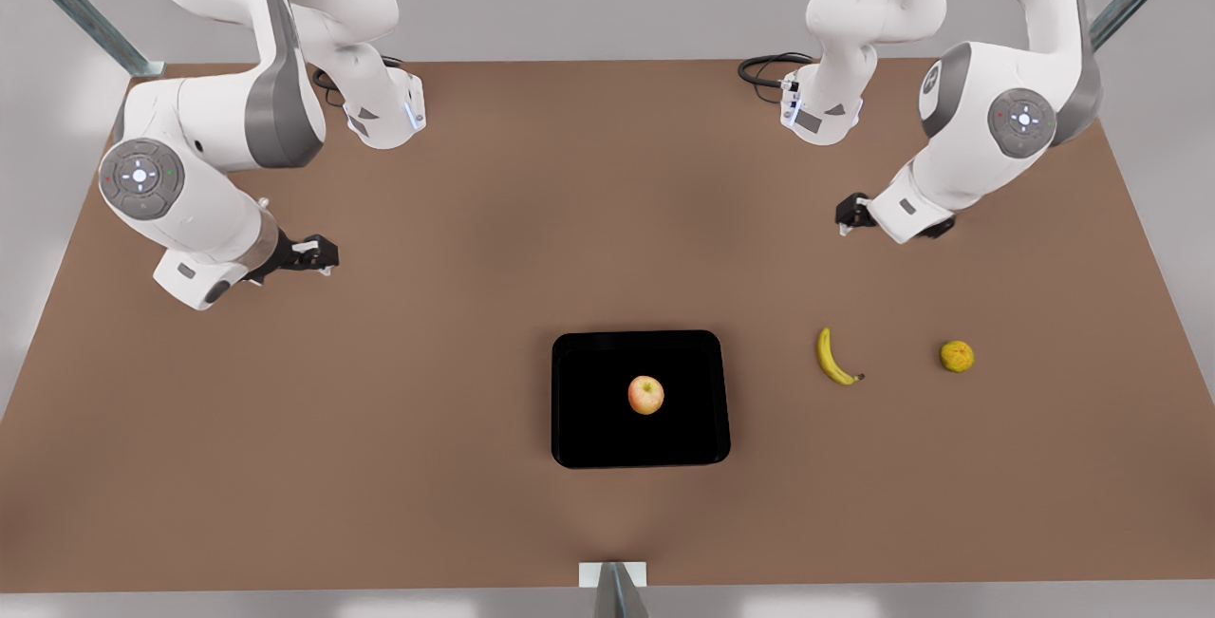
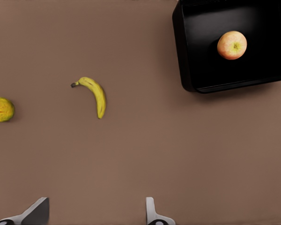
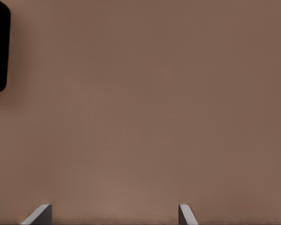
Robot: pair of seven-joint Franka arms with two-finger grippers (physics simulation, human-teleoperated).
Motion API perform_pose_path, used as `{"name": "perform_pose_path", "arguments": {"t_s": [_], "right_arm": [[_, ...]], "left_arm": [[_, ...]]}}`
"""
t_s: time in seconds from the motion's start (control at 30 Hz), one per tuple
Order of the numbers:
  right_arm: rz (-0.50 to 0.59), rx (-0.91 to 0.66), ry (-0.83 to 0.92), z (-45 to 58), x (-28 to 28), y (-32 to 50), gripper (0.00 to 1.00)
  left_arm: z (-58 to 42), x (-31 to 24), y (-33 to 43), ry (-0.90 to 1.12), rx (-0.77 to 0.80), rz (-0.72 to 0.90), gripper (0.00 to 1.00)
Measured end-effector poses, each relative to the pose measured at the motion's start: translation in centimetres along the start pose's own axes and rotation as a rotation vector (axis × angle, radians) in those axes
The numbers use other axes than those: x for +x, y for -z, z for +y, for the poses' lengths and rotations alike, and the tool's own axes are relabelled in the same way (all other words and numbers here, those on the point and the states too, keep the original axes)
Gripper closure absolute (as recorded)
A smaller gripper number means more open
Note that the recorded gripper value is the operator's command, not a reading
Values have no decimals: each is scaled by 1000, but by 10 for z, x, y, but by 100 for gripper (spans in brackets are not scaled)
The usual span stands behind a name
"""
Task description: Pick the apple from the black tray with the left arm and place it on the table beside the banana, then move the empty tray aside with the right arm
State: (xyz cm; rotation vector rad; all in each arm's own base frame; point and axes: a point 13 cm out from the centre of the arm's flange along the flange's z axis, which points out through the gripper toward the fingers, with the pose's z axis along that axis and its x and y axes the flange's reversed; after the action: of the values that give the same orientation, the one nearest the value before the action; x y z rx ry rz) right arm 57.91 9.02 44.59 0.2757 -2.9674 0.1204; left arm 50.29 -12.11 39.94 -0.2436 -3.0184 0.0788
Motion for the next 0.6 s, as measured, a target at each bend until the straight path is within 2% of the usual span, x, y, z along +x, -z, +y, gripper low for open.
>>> {"name": "perform_pose_path", "arguments": {"t_s": [0.1, 0.17, 0.2, 0.23, 0.27, 0.33, 0.47, 0.6], "right_arm": [[21, 1, 1, -3, 7, -6, 0], [28, 1, 2, -3, 10, -8, 0], [30, 1, 2, -4, 11, -9, 0], [30, 1, 3, -5, 11, -9, 0], [31, 1, 3, -5, 12, -9, 0], [32, 1, 5, -5, 12, -9, 0], [30, 1, 9, -5, 11, -10, 0], [33, 1, 12, -5, 11, -12, 0]], "left_arm": [[2, -15, 3, 12, 8, -23, 0], [-4, -66, 10, 27, 26, -58, 0], [-32, -95, 4, 3, 29, -65, 0], [-105, -108, -11, -84, 25, -59, 0], [-186, -108, -26, -177, 21, -57, 0], [-269, -112, -32, -234, 21, -93, 0], [-280, -139, -23, -128, 18, -177, 0], [-278, -169, -47, 33, 30, -212, 0]]}}
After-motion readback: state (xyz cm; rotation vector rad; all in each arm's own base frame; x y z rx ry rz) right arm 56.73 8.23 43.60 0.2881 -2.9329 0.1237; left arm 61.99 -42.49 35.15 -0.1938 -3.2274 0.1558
